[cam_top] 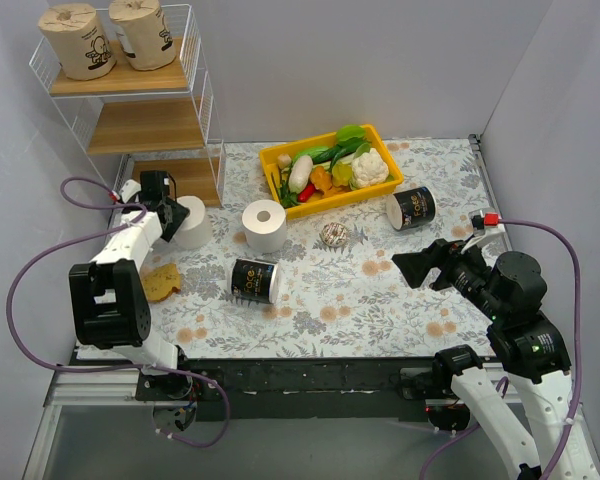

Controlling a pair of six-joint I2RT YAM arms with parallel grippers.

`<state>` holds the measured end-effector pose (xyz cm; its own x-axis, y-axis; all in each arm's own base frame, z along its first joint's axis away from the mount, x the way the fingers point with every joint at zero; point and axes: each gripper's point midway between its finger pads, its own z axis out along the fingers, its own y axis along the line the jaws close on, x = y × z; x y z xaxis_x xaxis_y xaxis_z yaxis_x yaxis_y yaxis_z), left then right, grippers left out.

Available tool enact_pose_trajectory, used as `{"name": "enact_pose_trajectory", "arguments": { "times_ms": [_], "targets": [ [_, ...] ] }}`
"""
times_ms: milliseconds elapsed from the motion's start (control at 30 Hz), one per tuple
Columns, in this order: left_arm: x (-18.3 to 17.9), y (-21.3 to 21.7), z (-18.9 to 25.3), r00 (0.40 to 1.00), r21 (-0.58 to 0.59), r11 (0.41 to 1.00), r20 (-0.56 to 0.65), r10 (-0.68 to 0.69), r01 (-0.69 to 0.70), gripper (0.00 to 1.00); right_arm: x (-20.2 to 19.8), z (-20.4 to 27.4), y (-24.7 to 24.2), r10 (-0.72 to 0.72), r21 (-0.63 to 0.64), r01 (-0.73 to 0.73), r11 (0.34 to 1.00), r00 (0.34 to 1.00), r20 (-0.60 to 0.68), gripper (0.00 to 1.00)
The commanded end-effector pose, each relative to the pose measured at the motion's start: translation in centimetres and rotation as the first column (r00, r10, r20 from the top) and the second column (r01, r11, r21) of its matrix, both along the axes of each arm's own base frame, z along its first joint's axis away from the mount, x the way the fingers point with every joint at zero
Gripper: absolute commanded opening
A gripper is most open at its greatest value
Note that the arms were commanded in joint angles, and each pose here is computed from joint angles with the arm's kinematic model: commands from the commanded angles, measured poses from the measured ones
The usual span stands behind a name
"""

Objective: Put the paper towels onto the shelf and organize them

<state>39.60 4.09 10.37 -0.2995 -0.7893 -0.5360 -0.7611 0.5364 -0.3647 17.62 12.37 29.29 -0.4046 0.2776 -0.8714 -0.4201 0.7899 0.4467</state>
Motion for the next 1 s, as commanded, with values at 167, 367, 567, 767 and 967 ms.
{"name": "enact_pose_trajectory", "arguments": {
  "times_ms": [167, 367, 567, 767, 967],
  "targets": [
    [-1.2, 2.0, 10.6, 0.986, 0.093, 0.993, 0.153, 0.062, -0.077, 0.25, -0.1, 2.4, 0.1, 0.007, 0.018, -0.008, 1.000, 0.997, 0.074, 0.92],
    [-1.8, 3.4, 21.9, 0.925, 0.184, 0.975, 0.376, 0.048, -0.125, 0.25, -0.6, 3.0, -0.2, 0.002, 0.027, -0.005, 1.000, 0.995, 0.096, 0.92],
    [0.0, 4.3, 28.2, 0.876, 0.205, 0.963, 0.478, 0.058, -0.176, 0.26, -0.8, 3.6, -0.1, 0.009, 0.032, -0.012, 0.999, 0.995, 0.100, 0.92],
    [2.0, 5.4, 30.9, 0.826, 0.202, 0.954, 0.559, 0.074, -0.222, 0.25, -0.8, 3.8, -0.5, -0.013, 0.028, 0.010, 1.000, 0.994, 0.109, 0.92],
    [3.3, 8.0, 30.9, 0.813, 0.183, 0.945, 0.569, 0.121, -0.269, 0.25, -0.7, 3.7, -0.5, -0.013, 0.022, 0.011, 1.000, 0.994, 0.105, 0.92]
  ]
}}
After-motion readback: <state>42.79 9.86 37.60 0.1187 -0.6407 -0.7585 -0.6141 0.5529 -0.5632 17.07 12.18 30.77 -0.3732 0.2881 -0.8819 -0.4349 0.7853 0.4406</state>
